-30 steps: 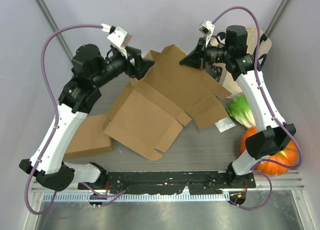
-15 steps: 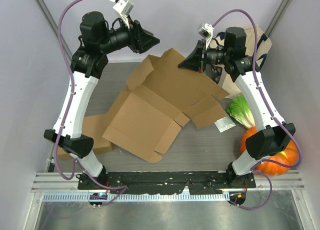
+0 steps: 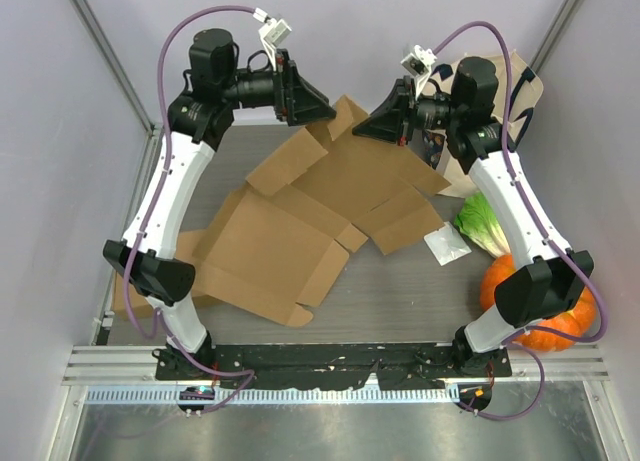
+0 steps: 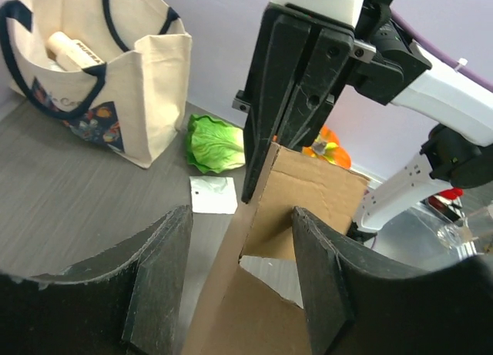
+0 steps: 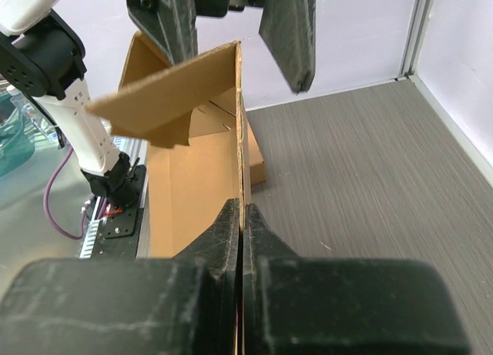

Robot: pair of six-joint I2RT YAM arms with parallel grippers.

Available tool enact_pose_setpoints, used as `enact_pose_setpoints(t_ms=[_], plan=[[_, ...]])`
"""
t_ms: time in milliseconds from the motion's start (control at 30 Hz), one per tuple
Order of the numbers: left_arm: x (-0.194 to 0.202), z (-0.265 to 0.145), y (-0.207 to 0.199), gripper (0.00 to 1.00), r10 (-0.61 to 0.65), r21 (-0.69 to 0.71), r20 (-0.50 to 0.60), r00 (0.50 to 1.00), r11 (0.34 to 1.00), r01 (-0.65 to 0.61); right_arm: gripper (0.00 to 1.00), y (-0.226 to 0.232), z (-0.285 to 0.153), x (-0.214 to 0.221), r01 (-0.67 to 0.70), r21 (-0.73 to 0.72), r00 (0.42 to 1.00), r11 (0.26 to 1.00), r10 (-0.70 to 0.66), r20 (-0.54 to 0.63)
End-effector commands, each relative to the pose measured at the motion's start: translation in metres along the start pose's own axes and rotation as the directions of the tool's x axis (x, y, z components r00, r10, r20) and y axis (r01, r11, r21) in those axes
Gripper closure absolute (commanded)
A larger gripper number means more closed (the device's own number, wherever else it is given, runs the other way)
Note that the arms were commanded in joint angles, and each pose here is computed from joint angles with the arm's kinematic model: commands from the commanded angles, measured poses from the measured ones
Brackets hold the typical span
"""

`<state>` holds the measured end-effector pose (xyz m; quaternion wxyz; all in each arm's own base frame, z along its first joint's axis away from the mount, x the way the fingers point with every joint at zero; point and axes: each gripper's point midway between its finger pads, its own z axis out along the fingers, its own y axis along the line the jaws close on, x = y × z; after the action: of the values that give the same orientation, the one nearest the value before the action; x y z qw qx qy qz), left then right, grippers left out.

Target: Fold the paper box

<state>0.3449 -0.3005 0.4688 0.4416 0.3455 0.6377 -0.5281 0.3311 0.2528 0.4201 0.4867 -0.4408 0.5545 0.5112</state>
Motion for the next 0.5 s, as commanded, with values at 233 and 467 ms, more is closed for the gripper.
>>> enact_pose_setpoints(t_ms=[233,467], plan=[[0.002,0.012,-0.004,0.81,0.081,-0.033,0.013,0.997,0.996,-0.08,0.99,0.027,0.009,-0.03,0.107,-0.044,0.993,0.993,-0.105,0.052],[-0.006,0.009,0.003,1.0,0.117,-0.102,0.026,0.993,0.988,-0.113,0.99,0.025,0.008,-0.027,0.109,-0.032,0.993,0.993,-0.108,0.048]])
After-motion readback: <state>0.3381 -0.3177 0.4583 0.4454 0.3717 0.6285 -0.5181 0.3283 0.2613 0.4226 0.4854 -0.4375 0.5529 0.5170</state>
